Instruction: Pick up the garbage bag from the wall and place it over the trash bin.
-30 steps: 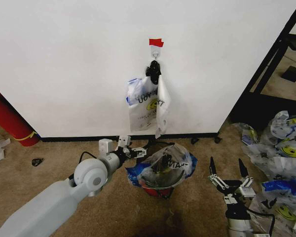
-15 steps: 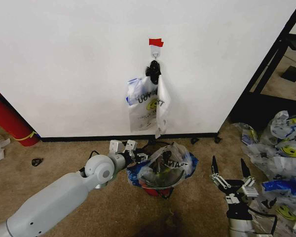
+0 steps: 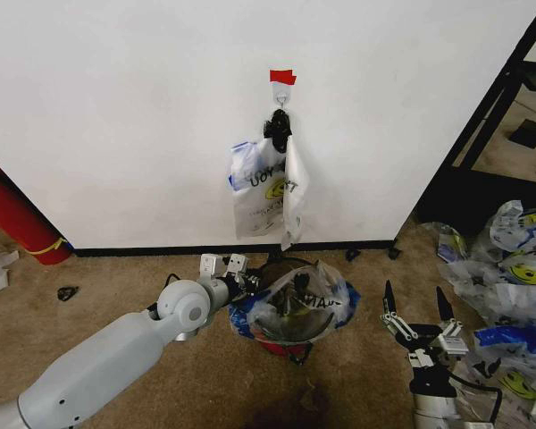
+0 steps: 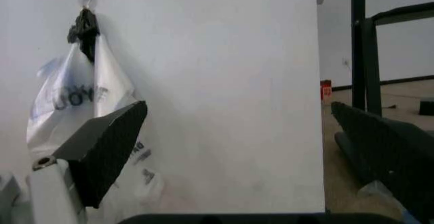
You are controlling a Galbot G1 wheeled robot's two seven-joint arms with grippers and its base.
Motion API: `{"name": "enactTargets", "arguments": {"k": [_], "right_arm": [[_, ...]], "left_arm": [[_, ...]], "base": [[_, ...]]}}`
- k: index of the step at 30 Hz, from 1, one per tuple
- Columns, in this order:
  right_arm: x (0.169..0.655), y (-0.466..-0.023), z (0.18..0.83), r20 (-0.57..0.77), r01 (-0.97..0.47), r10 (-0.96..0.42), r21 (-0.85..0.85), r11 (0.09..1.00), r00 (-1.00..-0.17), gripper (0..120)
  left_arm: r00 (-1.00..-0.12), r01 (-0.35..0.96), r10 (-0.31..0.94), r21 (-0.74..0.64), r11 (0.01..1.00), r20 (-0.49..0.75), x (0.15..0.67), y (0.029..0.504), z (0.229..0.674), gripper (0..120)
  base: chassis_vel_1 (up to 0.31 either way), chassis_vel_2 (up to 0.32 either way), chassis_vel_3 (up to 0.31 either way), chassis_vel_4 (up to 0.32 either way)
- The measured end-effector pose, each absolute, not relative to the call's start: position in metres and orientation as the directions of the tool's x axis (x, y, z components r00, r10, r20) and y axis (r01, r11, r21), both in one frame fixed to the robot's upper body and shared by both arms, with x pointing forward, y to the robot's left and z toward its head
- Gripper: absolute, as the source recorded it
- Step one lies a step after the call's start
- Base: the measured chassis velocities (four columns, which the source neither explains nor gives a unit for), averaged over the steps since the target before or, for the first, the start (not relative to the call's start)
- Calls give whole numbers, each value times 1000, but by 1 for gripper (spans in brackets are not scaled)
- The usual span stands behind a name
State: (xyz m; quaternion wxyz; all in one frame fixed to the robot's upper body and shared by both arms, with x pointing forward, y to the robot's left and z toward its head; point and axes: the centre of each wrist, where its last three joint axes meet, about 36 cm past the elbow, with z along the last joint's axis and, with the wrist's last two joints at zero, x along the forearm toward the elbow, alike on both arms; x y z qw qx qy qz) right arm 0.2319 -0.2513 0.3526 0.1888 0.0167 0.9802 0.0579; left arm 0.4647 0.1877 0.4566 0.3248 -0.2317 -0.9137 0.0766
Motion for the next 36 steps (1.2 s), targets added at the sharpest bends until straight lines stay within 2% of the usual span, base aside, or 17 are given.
{"name": "enactTargets", "arguments": {"k": [9, 12, 16, 24, 36], "right_arm": [[238, -251, 361, -333, 32, 79, 146, 989, -940, 100], [243, -251, 365, -292, 50, 95, 158, 986, -952, 100], [249, -253, 368, -247, 59, 93, 143, 988, -965, 100], [251, -250, 374, -222, 61, 90, 134, 989, -971, 100], [247, -248, 375, -214, 53, 79, 122, 991, -974, 100]], "left_arm": [[-762, 158, 387, -430, 889, 520, 433, 202, 480, 3], [-792, 46, 330, -489, 871, 513, 408, 209, 475, 3], [-829, -28, 271, -520, 854, 489, 377, 203, 455, 3], [-904, -146, 108, -537, 831, 413, 328, 176, 450, 3], [-896, -258, -15, -493, 831, 443, 307, 152, 438, 3]], "base": [[0, 0, 0, 0], [0, 0, 0, 0], [0, 0, 0, 0], [0, 0, 0, 0], [0, 0, 0, 0]]}}
